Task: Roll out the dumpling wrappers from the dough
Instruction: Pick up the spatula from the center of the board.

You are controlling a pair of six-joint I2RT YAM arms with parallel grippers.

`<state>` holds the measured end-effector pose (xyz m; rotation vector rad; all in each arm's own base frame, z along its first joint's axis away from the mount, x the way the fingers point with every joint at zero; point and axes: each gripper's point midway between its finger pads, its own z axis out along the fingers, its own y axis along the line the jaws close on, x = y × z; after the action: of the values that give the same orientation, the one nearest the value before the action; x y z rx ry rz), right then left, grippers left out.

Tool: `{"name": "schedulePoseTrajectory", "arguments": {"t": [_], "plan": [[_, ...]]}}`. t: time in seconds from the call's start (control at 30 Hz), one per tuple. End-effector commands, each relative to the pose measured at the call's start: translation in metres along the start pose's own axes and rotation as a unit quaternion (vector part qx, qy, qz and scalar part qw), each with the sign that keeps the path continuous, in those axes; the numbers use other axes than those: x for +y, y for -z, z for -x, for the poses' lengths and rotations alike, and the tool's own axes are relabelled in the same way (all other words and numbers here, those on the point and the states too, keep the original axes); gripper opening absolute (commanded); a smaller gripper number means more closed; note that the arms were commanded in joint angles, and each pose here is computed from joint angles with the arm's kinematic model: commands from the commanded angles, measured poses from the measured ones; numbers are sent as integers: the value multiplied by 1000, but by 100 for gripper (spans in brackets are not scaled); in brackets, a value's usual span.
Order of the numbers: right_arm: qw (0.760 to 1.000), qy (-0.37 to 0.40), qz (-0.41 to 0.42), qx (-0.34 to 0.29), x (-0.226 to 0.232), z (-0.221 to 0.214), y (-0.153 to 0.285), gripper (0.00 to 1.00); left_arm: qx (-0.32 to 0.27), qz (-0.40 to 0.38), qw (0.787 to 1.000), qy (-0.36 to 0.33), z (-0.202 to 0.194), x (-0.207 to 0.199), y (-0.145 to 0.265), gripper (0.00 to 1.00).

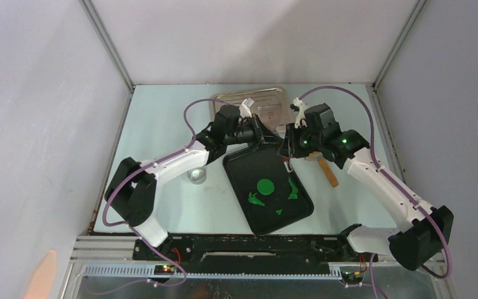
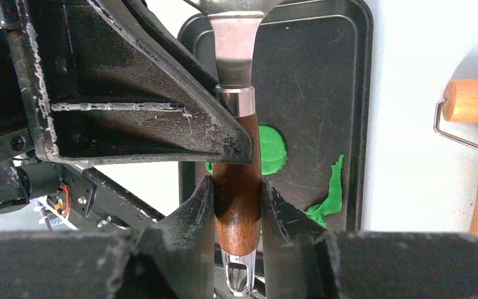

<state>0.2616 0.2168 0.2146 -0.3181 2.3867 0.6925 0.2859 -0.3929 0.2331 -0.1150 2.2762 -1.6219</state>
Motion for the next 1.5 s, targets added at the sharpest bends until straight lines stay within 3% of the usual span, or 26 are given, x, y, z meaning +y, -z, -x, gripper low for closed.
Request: {"name": "schedulePoseTrajectory", "arguments": {"t": [0.0, 0.03, 0.1, 0.27, 0.53, 0.73, 1.0, 1.17, 1.3, 1.47], "plan": [[998, 20, 20, -56, 18, 28, 18, 15, -7, -38, 999, -3, 5, -21, -3, 0], [998, 22, 18, -63, 18, 31, 19, 34, -9, -37, 999, 0, 6, -23, -1, 0], [996, 27, 16, -89, 19, 36, 20, 51, -14, -29, 999, 7, 7, -23, 3, 0], [986, 38, 6, -165, 12, 34, 18, 61, -23, -41, 997, 59, 9, -29, 18, 0], [969, 28, 18, -245, 22, 34, 29, 66, -42, -73, 987, 136, 21, -42, 37, 0], [961, 21, 21, -275, 29, 35, 23, 63, -43, -78, 983, 161, 22, -46, 40, 0], [955, 0, 24, -296, 30, 42, 19, 38, -36, -83, 978, 188, 18, -41, 39, 0], [950, -3, 43, -309, 40, 48, 21, 45, -37, -82, 978, 190, 19, -40, 40, 0], [952, -10, 46, -303, 42, 47, 17, 37, -37, -84, 977, 194, 18, -40, 40, 0], [955, -14, 41, -293, 40, 42, 9, 48, -40, -92, 974, 202, 20, -39, 41, 0]]}}
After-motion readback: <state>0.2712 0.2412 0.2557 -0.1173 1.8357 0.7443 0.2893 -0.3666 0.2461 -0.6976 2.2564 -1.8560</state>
